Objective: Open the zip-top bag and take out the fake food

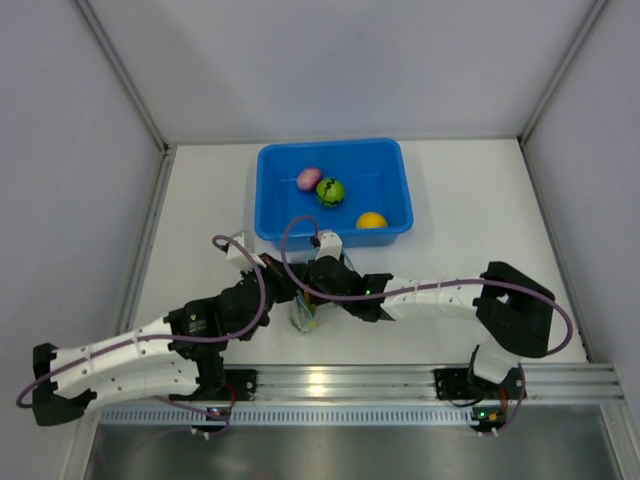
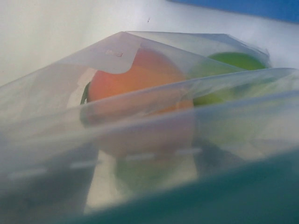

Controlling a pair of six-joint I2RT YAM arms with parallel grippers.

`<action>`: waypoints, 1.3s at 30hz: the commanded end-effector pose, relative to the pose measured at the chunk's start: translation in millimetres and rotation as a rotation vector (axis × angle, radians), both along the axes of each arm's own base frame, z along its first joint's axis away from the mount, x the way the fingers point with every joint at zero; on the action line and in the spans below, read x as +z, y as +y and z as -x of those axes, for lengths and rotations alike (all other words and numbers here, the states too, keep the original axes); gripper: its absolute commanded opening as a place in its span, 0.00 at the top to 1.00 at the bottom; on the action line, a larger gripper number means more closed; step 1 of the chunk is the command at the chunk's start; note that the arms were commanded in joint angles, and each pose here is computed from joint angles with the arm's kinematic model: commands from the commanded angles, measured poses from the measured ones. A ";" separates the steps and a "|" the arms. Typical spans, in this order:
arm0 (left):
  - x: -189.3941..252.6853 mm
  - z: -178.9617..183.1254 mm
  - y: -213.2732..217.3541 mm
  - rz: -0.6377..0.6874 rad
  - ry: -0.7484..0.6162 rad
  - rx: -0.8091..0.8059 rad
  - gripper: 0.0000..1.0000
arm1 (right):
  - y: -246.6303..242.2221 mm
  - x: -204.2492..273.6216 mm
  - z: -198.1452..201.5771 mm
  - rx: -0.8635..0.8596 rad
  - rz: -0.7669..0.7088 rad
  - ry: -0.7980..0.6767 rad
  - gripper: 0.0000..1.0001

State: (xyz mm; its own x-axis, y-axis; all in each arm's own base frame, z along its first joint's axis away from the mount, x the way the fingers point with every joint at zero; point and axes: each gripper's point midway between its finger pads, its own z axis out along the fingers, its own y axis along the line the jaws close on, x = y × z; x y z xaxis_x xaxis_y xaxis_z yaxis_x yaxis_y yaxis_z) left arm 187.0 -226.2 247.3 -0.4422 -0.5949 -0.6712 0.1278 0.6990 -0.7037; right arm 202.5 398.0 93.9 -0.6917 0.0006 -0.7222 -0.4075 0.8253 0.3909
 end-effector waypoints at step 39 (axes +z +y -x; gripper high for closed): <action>-1.2 0.5 -12.3 0.040 0.003 -0.020 1.00 | -54.9 57.1 12.3 0.169 -0.053 -0.160 0.18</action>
State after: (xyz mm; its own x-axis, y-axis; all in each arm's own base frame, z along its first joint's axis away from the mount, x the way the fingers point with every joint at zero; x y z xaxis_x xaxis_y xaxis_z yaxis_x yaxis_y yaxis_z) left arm 184.1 -228.4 233.7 -0.4574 -0.5909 -0.6645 0.1317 0.6940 -0.7078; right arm 196.5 328.1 119.6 -0.5680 -0.1628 -0.8067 -0.5503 0.8040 0.2253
